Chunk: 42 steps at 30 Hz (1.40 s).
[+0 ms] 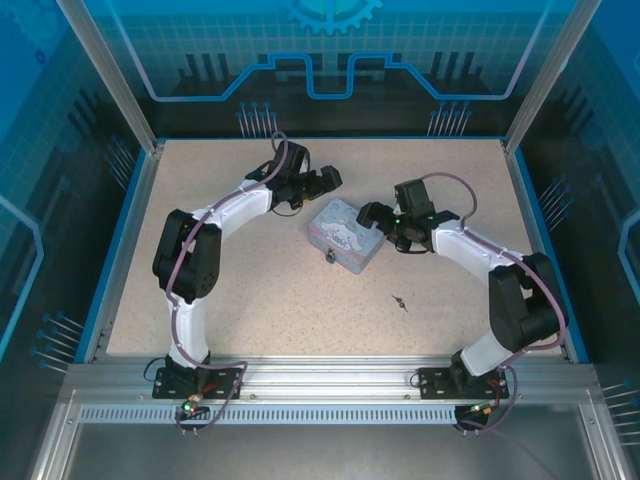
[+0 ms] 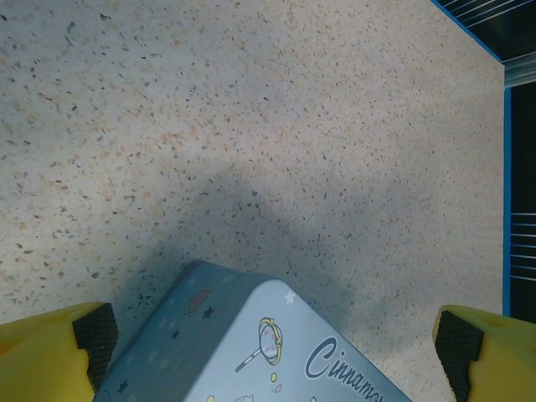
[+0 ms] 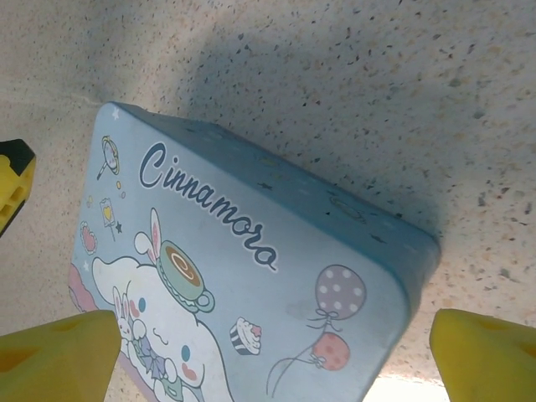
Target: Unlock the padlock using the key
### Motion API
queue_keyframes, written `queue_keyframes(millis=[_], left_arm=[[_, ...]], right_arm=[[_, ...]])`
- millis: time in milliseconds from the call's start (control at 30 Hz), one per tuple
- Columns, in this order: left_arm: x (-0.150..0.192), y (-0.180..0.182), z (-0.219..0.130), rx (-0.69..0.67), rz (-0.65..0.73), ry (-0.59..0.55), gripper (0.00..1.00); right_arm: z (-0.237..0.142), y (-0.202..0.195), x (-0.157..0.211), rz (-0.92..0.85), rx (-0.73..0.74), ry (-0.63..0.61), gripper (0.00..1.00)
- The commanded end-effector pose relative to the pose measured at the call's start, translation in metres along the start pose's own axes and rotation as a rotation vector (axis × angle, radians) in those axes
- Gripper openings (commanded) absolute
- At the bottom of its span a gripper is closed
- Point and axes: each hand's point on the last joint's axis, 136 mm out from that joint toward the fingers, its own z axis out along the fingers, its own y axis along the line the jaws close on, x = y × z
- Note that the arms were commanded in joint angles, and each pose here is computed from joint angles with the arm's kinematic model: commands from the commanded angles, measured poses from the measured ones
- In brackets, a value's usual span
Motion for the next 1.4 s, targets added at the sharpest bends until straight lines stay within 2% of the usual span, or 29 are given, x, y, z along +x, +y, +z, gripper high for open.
queue_keyframes(millis=[0, 267, 600, 833, 1100, 1367], left_arm=[[0.012, 0.004, 0.002, 0.017, -0.008, 0.042, 0.99], [0.029, 0.009, 0.003, 0.057, -0.053, 0.066, 0.99], [0.047, 0.009, -0.029, 0.123, -0.123, 0.005, 0.99], [0.071, 0.009, -0.045, 0.124, -0.125, -0.012, 0.99], [0.103, 0.025, -0.055, 0.092, -0.163, -0.046, 0.99], [0.104, 0.037, -0.055, 0.032, -0.149, -0.064, 0.99]], right_arm=[[0.004, 0.012, -0.001, 0.015, -0.024, 0.031, 0.96], [0.011, 0.025, -0.001, -0.008, -0.009, 0.054, 0.97], [0.023, 0.042, -0.004, -0.025, -0.024, 0.089, 0.97], [0.032, 0.058, 0.002, -0.041, -0.045, 0.115, 0.97], [0.035, 0.068, 0.018, -0.062, -0.064, 0.132, 0.98], [0.029, 0.065, 0.013, -0.098, -0.044, 0.097, 1.0]])
